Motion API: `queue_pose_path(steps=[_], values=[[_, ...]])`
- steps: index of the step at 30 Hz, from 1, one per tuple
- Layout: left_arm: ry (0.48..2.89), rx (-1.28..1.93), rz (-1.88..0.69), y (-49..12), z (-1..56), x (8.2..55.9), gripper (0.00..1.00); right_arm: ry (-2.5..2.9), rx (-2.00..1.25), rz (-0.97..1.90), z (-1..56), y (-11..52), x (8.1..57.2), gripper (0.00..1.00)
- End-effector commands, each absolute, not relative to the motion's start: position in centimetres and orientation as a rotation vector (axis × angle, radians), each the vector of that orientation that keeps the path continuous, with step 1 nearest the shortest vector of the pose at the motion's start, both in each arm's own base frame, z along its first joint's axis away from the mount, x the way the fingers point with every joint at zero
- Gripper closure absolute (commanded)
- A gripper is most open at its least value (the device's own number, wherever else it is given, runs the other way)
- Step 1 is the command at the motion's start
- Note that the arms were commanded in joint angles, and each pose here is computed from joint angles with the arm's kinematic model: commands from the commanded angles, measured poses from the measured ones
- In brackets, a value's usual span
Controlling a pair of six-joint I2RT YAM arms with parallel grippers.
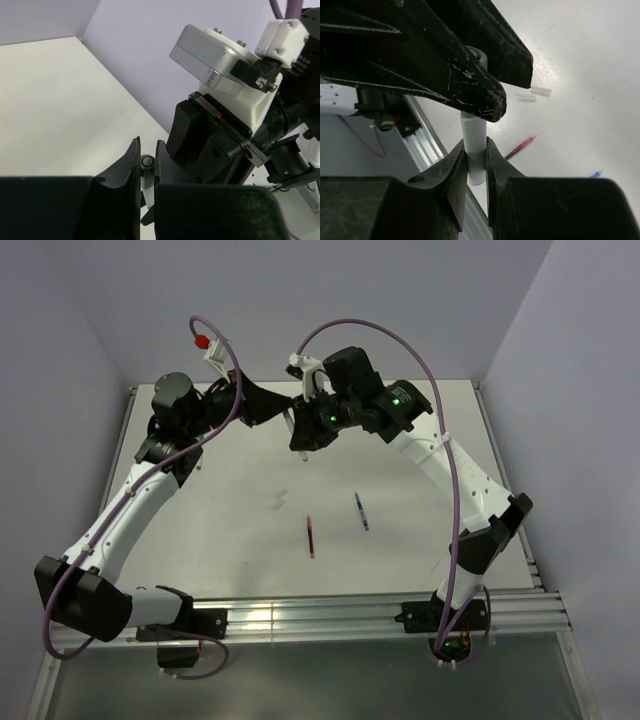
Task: Insert the pens into the pen caps
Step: Press the pen cap onto the pen.
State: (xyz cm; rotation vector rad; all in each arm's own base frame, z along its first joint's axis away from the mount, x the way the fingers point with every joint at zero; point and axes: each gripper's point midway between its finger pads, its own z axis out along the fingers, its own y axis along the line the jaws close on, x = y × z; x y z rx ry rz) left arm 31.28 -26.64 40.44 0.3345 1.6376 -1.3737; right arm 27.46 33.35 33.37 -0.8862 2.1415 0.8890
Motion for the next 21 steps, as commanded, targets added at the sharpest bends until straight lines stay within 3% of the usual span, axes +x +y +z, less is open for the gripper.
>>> queue_pose_path(steps=[1,7,21], values=[[1.82,0.426,-1.49,-29.1,36.0,27.4,1.0,1.863,-0.784,0.768,40.2,34.0,31.4,1.0],[1.838,0.343,-1.569,-29.4,35.6,27.3,1.0,1.879,-0.725,0.731,40.2,33.9,32.1,1.0],[1.746,0.429,-1.711,-29.7,35.7,24.8,1.0,1.681,-0.864,1.046,45.9,35.8,28.1,1.0]])
